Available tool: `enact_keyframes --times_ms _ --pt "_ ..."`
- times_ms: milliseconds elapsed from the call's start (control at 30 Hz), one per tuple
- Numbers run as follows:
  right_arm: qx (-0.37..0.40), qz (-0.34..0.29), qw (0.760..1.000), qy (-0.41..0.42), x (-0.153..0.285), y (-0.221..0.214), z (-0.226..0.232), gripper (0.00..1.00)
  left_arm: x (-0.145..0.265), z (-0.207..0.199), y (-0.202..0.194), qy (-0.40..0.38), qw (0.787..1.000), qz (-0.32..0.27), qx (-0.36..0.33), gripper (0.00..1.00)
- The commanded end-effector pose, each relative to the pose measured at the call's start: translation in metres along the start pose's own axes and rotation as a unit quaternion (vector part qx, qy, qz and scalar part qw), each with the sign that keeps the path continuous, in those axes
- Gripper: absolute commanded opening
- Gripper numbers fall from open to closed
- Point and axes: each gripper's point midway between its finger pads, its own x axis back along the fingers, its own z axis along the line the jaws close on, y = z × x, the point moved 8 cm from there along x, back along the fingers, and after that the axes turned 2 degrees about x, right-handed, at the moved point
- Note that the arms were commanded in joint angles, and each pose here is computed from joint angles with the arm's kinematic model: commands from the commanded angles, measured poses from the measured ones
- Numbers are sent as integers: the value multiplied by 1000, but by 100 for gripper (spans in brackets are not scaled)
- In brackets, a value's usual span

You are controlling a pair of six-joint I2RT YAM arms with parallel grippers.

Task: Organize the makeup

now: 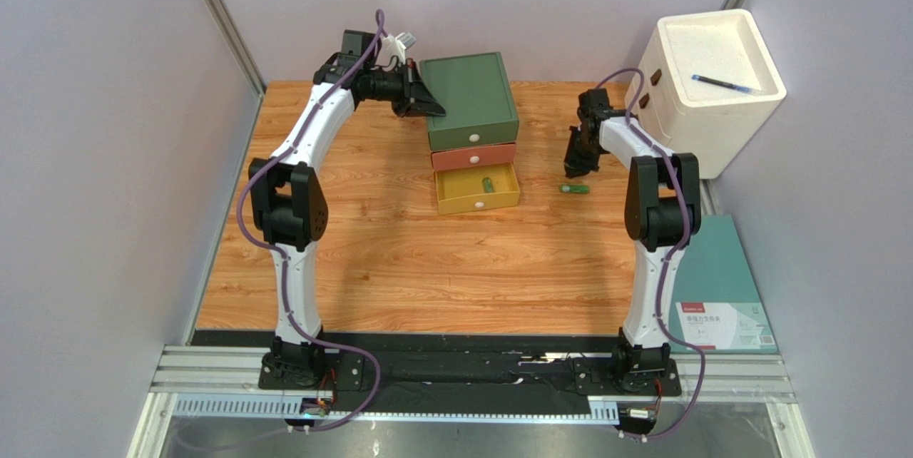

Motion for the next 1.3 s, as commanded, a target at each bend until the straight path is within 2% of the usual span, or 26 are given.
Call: enact_keyframes --times_ms 0,100,267,367,633,700,733,767,967,1033,1067,1233,1267 --pt "-2 -100 995 6 52 30 8 24 -14 69 -31 124 988 52 69 0" --pt "11 -121 992 22 76 39 13 27 -15 69 -31 122 989 51 70 0" --pt "19 -96 994 56 101 28 18 38 -14 68 -32 120 989 51 69 0" --pt "1 -55 995 77 101 6 18 41 -14 68 -33 120 989 51 71 0" --pt "-115 30 987 111 109 -83 8 46 -16 71 -36 111 990 50 73 0" --pt "-138 42 983 112 110 -100 5 72 -17 71 -36 110 990 50 75 0" --pt "-155 45 979 122 115 -112 3 79 -17 70 -36 108 990 51 74 0" --pt "-161 41 978 126 120 -116 3 90 -17 70 -36 107 990 50 73 0" --pt "-172 26 975 138 152 -135 -1 91 -17 72 -39 106 990 52 76 0" --pt "-173 49 972 149 159 -144 0 85 -17 71 -40 105 990 51 77 0" --pt "-170 56 971 156 161 -149 -1 65 -17 72 -40 105 990 51 77 0" --pt "-180 127 963 152 151 -189 -10 0 -16 71 -41 104 990 49 77 0" --pt "-181 135 962 156 150 -194 -10 0 -16 69 -41 103 991 48 76 0"
